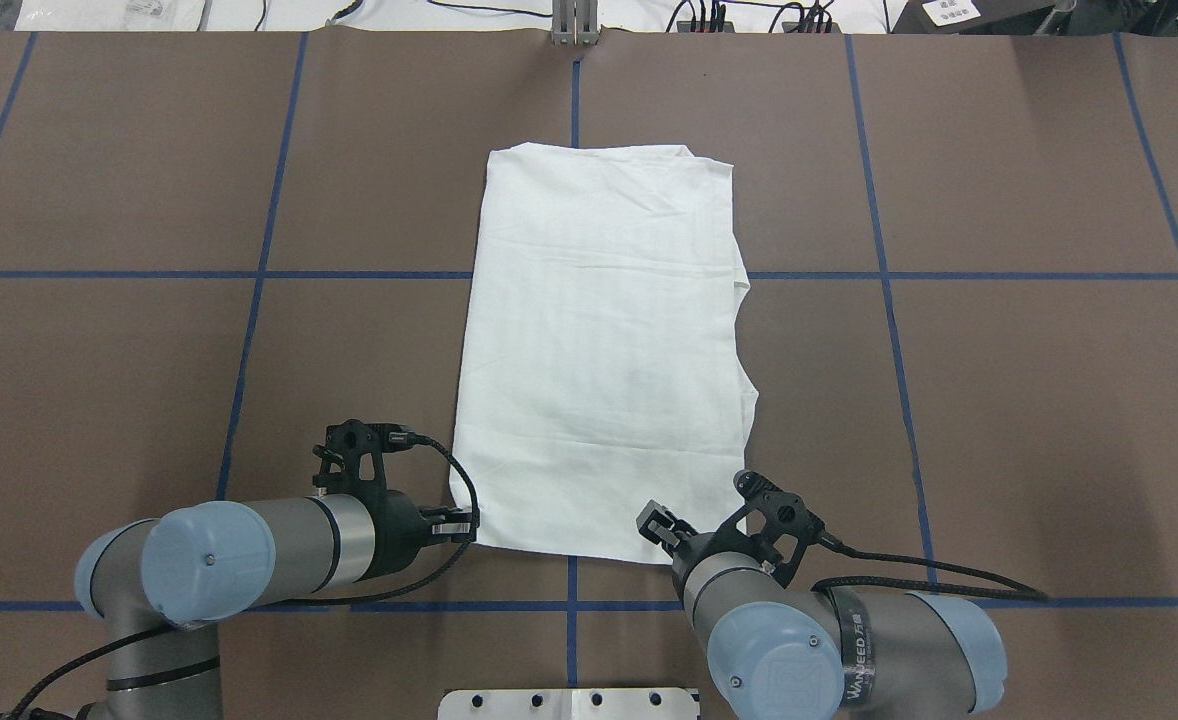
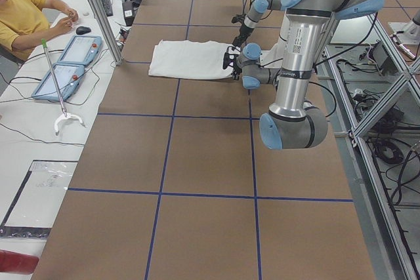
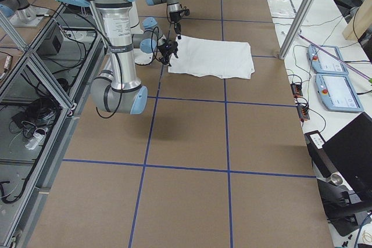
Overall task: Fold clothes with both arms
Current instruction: 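Position the right gripper at the near corner of the shirt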
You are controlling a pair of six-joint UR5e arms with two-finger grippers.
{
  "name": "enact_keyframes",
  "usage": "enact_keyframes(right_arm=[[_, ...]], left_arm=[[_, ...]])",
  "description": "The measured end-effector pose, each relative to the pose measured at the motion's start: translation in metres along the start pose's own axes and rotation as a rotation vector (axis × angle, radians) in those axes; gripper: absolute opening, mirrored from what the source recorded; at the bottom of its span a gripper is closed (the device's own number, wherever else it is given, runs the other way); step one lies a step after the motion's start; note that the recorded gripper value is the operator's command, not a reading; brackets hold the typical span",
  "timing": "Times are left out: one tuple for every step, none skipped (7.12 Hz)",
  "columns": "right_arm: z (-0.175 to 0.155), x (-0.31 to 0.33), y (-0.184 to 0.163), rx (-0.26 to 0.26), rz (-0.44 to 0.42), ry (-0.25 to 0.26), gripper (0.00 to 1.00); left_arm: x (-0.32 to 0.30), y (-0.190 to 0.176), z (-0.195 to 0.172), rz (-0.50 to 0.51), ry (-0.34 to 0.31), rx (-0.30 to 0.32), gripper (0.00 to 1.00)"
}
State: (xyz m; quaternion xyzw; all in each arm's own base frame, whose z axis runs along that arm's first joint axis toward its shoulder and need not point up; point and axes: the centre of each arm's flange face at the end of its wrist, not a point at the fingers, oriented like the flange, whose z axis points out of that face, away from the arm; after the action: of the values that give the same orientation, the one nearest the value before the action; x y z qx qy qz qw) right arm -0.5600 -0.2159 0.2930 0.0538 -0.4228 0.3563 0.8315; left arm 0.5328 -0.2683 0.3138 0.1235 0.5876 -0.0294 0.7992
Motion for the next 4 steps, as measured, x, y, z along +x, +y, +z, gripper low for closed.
enact_keyframes(right_arm=[[0.0003, -0.0006, 0.0005, 0.002, -0.001, 0.003, 0.79], [0.0001, -0.0016, 0.0011, 0.002, -0.002, 0.004, 0.80], [0.0012, -0.0015, 0.0023, 0.003, -0.001, 0.006, 0.80], [0.0037, -0.0010, 0.0037, 0.004, 0.002, 0.009, 0.80]], left_arm=[[0.0001, 0.0001, 0.0000, 0.000, 0.000, 0.000, 0.00], [0.0002, 0.0001, 0.0000, 0.000, 0.001, -0.001, 0.00], [0.0002, 0.0001, -0.0001, 0.001, 0.001, -0.001, 0.00], [0.0002, 0.0002, -0.0001, 0.001, 0.001, -0.001, 0.00]])
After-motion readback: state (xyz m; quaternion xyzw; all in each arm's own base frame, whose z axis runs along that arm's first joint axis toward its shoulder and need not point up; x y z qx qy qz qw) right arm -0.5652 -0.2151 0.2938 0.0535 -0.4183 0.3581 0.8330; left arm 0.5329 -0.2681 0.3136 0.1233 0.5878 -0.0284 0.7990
